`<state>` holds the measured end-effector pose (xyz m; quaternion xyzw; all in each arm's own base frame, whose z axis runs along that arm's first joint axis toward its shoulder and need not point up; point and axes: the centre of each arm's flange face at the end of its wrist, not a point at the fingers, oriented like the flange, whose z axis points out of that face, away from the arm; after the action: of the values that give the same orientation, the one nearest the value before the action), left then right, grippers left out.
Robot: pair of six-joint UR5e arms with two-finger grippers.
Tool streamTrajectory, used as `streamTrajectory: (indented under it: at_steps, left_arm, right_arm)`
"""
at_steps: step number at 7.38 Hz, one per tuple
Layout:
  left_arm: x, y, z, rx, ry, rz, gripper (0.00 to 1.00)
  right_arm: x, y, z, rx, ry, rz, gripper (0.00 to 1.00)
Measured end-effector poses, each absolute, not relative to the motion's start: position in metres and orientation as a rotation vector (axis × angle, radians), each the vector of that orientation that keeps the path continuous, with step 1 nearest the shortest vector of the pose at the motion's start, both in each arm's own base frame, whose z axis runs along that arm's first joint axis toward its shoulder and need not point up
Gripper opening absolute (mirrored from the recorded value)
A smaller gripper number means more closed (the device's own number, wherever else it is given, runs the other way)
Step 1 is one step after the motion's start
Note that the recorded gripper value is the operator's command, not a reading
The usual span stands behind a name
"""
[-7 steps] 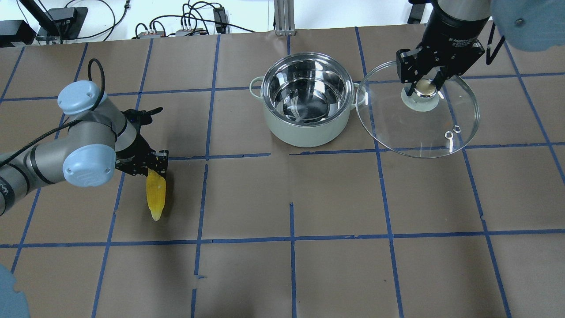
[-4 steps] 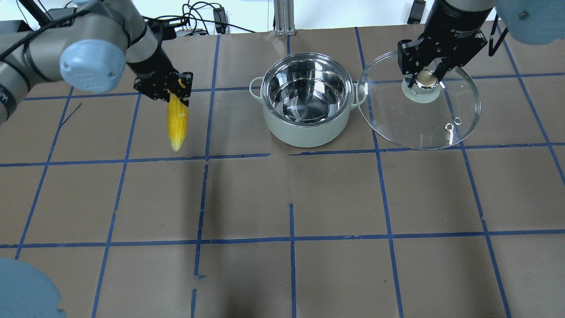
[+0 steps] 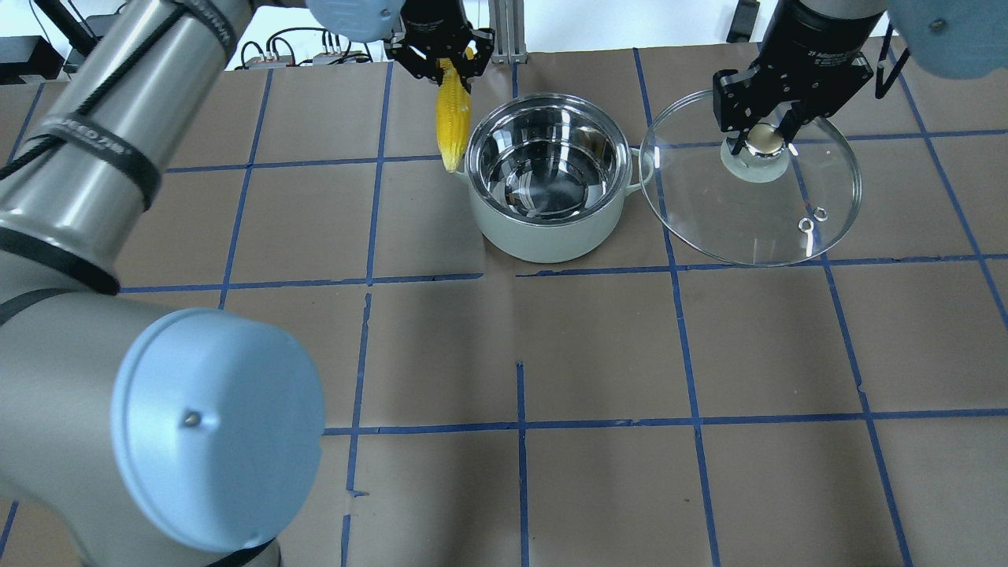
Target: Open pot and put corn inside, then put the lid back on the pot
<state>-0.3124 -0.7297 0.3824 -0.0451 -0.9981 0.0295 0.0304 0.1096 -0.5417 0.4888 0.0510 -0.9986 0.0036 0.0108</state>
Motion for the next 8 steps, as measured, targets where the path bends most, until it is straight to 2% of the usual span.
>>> streamTrajectory:
  at_steps: [6,7,8]
  left_arm:
    - [-0.411,-0.707,0.328,-0.219,-3.103,-0.079,0.13]
    - [-0.414,-0.703,0.318,-0.225,-3.104,-0.101,0.20]
    - [-0.414,-0.702,0.312,-0.233,-3.107,-0.115,0.89]
  right_arm:
    - [0.081,-0.546,0.490,0.082,-3.129,0.008,0.30]
    - [0.081,-0.547,0.489,0.083,-3.129,0.006,0.30]
    - [0.081,-0.548,0.488,0.084,-3.130,0.002,0.30]
